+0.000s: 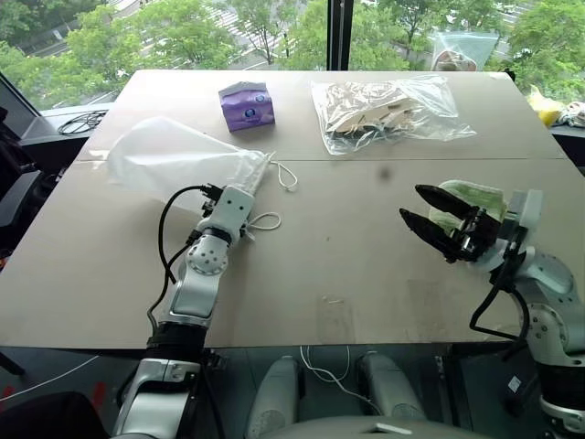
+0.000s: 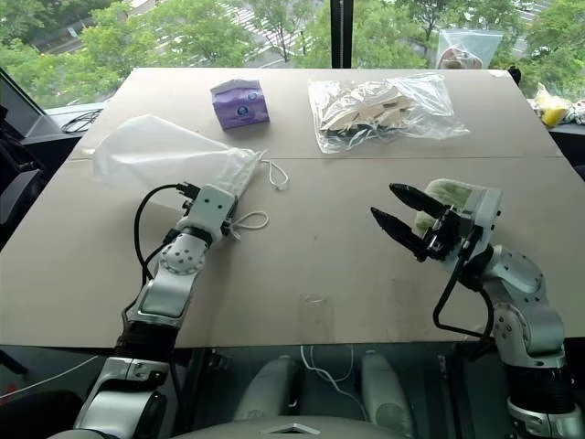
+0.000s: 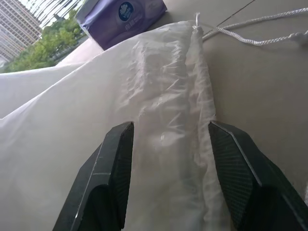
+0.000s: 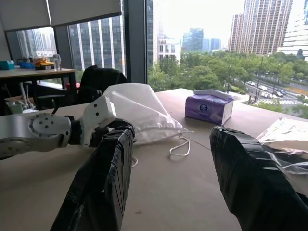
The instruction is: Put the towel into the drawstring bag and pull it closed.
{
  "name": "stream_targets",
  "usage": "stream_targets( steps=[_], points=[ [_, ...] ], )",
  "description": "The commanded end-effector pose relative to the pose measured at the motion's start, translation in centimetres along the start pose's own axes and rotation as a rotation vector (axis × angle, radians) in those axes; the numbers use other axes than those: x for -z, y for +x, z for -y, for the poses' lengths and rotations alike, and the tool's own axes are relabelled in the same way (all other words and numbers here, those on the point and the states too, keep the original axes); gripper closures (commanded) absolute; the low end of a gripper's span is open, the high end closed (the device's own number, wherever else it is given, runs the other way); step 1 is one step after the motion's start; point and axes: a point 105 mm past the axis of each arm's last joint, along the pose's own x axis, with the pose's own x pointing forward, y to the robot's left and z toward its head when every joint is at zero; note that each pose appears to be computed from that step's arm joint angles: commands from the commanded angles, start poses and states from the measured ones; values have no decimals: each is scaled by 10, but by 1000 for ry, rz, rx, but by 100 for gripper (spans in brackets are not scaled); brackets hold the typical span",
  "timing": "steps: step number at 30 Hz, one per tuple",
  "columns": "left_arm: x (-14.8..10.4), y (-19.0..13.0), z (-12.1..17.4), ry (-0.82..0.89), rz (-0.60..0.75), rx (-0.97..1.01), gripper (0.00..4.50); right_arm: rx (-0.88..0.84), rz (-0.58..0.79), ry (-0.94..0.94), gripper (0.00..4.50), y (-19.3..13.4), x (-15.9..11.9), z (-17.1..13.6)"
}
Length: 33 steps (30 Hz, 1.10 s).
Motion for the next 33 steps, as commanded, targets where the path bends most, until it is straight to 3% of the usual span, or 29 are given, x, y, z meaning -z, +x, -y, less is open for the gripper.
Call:
stream_targets(
  steps=[1, 5, 9, 12, 13, 17, 20, 23, 27, 28, 31, 33],
  points=[
    [-9, 3, -8, 97, 38, -49, 200, 3, 17, -85, 179, -3, -16, 1],
    [-12, 4, -15, 84, 51, -113, 200, 14, 16, -93, 179, -4, -17, 3],
    [-12, 3, -28, 89, 51, -179, 303, 21, 17, -100, 179, -3, -19, 3],
    [-10, 1, -39, 104, 47, -229, 435, 28, 17, -105, 179, -4, -20, 5],
    [-9, 1, -42, 108, 44, -242, 446, 30, 17, -106, 179, -4, -20, 5],
    [-10, 0, -50, 111, 49, -268, 446, 63, 4, -117, 179, -6, -21, 10],
    [-24, 2, -50, 84, 102, -246, 446, 211, -73, -171, 179, -10, -15, 32],
    [-45, 2, -50, 59, 155, -208, 446, 446, -219, -267, 179, -22, -5, 63],
    [-66, 2, -53, -9, 193, -155, 446, 561, -465, -306, 179, -47, 13, 81],
    [-72, 2, -55, -37, 206, -143, 450, 583, -482, -316, 121, -50, 12, 84],
    [-87, 2, -59, -137, 218, -100, 450, 522, -542, -339, 14, -47, 15, 77],
    [-95, 4, -60, -178, 223, -71, 450, 457, -585, -337, 6, -43, 24, 65]
  ],
)
